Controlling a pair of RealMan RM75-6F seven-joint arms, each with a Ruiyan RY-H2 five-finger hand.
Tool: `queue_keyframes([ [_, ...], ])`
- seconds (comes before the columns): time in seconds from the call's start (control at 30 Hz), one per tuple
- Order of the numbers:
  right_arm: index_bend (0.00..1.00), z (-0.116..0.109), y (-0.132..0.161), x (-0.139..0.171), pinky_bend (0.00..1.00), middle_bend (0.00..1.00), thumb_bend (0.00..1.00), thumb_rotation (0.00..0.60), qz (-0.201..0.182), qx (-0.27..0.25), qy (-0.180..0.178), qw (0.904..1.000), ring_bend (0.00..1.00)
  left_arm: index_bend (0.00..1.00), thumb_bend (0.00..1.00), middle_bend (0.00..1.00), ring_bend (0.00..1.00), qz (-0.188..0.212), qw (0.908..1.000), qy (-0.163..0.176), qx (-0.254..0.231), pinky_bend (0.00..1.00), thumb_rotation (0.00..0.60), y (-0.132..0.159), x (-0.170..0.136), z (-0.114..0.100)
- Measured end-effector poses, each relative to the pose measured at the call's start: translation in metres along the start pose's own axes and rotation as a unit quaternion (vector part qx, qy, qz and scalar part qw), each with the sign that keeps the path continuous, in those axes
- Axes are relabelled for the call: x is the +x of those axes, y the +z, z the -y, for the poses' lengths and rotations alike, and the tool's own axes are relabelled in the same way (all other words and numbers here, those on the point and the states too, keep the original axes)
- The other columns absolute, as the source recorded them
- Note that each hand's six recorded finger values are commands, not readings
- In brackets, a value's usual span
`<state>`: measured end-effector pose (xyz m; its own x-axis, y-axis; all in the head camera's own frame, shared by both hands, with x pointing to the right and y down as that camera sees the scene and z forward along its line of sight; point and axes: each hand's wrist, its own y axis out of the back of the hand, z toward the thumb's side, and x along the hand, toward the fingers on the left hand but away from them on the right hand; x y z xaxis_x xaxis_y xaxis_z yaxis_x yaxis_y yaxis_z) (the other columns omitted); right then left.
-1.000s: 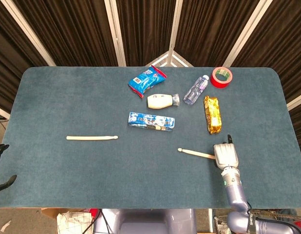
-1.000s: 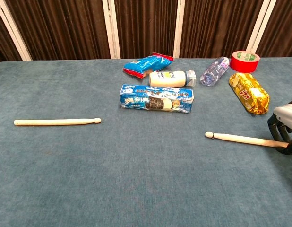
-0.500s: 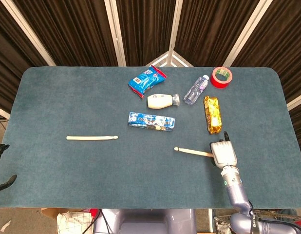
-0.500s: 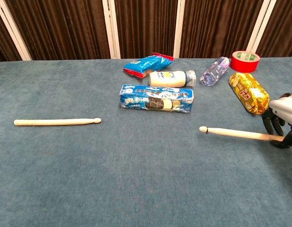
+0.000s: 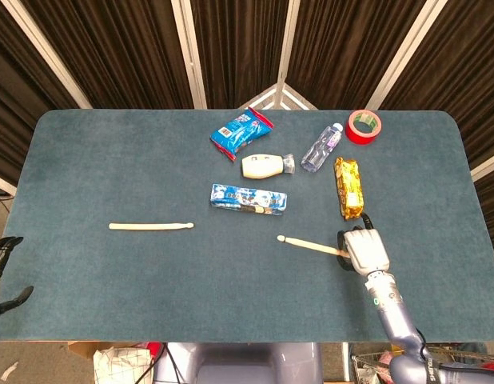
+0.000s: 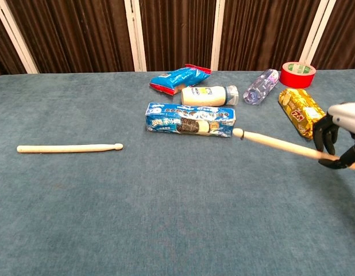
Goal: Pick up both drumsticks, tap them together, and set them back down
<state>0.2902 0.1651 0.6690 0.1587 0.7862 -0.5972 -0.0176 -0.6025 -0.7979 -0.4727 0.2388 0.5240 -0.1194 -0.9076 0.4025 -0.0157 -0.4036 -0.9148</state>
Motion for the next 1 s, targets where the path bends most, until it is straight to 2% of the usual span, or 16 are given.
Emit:
queue_keyframes([
  [0.4,0.68,-0.054,0.02,0.016,0.07,0.61,0.46,0.6,-0.056,-0.041,-0.039,0.9968,0.41,0.19,0.27,0.21,0.0,0.007,0.9996,-0.026,0.002,0.0,0.6,0.007,0.015,0.016],
  [0.63,0.69,-0.084,0.037,0.016,0.07,0.61,0.46,0.6,-0.08,-0.055,-0.062,0.9933,0.41,0.19,0.27,0.25,0.0,0.019,0.9988,-0.044,0.001,0.0,0.6,0.016,0.038,0.024],
  [0.73,0.69,-0.092,0.044,0.013,0.07,0.61,0.46,0.6,-0.086,-0.052,-0.066,0.9928,0.41,0.2,0.27,0.27,0.0,0.03,0.9982,-0.052,-0.004,0.0,0.6,0.028,0.054,0.027],
  [1.0,0.69,-0.109,0.058,-0.001,0.07,0.61,0.47,0.6,-0.084,-0.051,-0.066,0.993,0.42,0.29,0.27,0.34,0.02,0.049,0.997,-0.059,-0.006,0.03,0.6,0.067,0.091,0.039],
])
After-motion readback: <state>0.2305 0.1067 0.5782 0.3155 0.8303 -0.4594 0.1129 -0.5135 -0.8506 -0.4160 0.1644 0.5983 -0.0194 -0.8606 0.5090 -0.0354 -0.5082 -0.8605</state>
